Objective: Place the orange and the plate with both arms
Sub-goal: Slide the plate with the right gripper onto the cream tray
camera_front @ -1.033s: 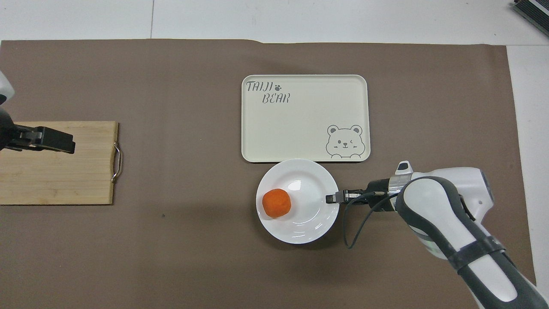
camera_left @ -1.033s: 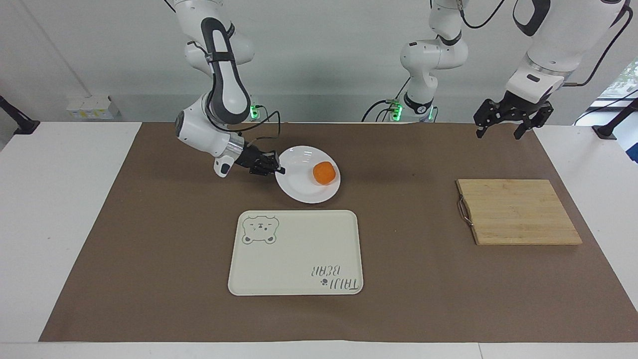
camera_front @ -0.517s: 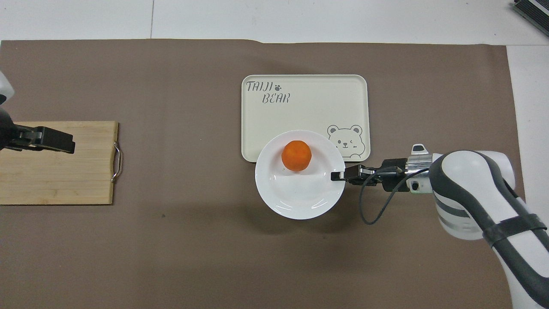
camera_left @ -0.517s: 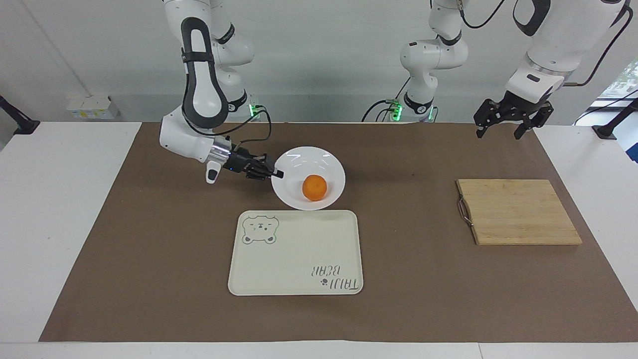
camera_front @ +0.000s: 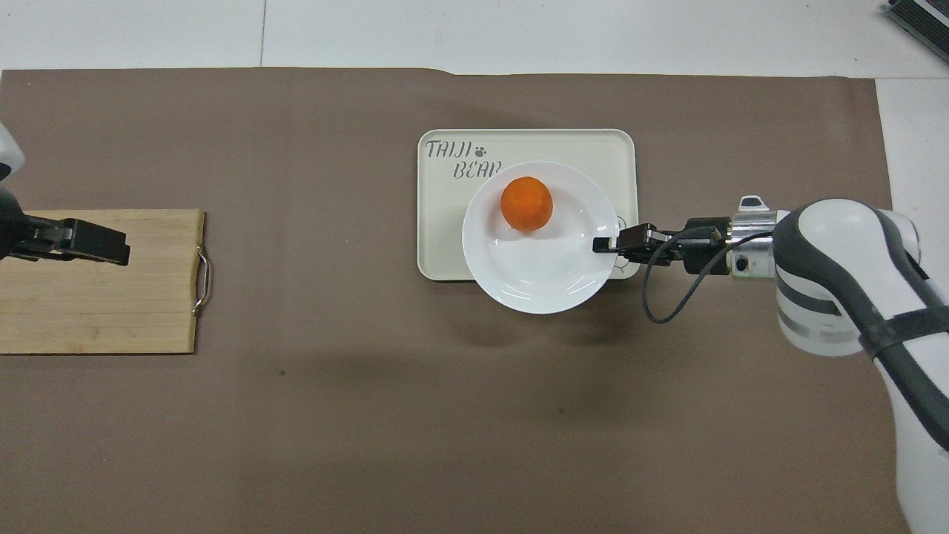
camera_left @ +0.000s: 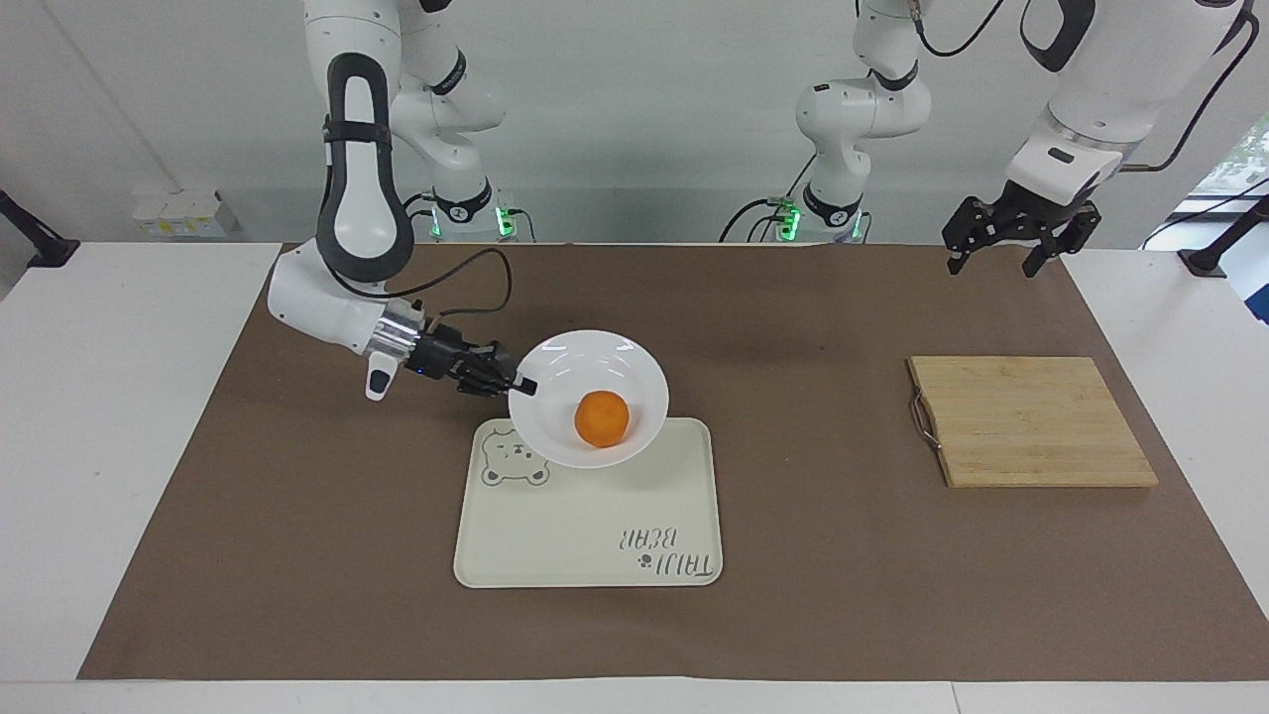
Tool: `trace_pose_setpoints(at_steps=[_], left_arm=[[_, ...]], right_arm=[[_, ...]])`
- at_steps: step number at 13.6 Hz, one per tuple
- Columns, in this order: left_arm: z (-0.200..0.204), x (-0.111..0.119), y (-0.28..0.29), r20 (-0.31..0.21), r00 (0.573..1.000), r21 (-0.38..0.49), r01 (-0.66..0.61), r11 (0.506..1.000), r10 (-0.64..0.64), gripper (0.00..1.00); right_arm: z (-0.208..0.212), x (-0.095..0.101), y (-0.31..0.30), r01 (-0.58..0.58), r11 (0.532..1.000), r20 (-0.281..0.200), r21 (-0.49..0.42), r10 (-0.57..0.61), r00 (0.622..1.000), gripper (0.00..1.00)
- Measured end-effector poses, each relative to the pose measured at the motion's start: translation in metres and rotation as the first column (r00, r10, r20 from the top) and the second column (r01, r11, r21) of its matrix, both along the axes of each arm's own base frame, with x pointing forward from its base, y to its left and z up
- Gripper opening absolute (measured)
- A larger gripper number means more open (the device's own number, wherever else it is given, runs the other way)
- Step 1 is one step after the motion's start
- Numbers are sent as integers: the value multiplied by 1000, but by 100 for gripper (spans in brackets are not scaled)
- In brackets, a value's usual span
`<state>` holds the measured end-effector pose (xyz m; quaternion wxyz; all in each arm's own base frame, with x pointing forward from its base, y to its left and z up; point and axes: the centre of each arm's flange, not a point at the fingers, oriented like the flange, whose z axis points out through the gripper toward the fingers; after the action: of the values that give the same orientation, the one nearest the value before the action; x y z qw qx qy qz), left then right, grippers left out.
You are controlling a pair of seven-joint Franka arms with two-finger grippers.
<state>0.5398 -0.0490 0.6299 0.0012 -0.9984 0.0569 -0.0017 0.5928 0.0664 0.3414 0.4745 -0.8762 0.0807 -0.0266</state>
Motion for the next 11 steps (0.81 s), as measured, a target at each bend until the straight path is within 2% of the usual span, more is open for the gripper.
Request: trace_pose_setpoints(at_steps=[3,6,9,11], left_arm=[[4,-3,-17,10,999,1,31,1000,-31,100],[8,-6,-23,17,999,2,41,999,-41,100],[8,-5,-15,17,999,1,27,1000,-27,100],[8,-4,-13,17,1000,1,23,1000,-23,100]], right_arm=[[-17,34,1,15,1000,-7,-5,-15,1000,7],[-33,59,4,33,999,-26,-7,-33,999,7],[-61,75,10,55,998,-27,-40,-56,998,7],[-70,78,26,42,998,-25,-52,-44,999,7]])
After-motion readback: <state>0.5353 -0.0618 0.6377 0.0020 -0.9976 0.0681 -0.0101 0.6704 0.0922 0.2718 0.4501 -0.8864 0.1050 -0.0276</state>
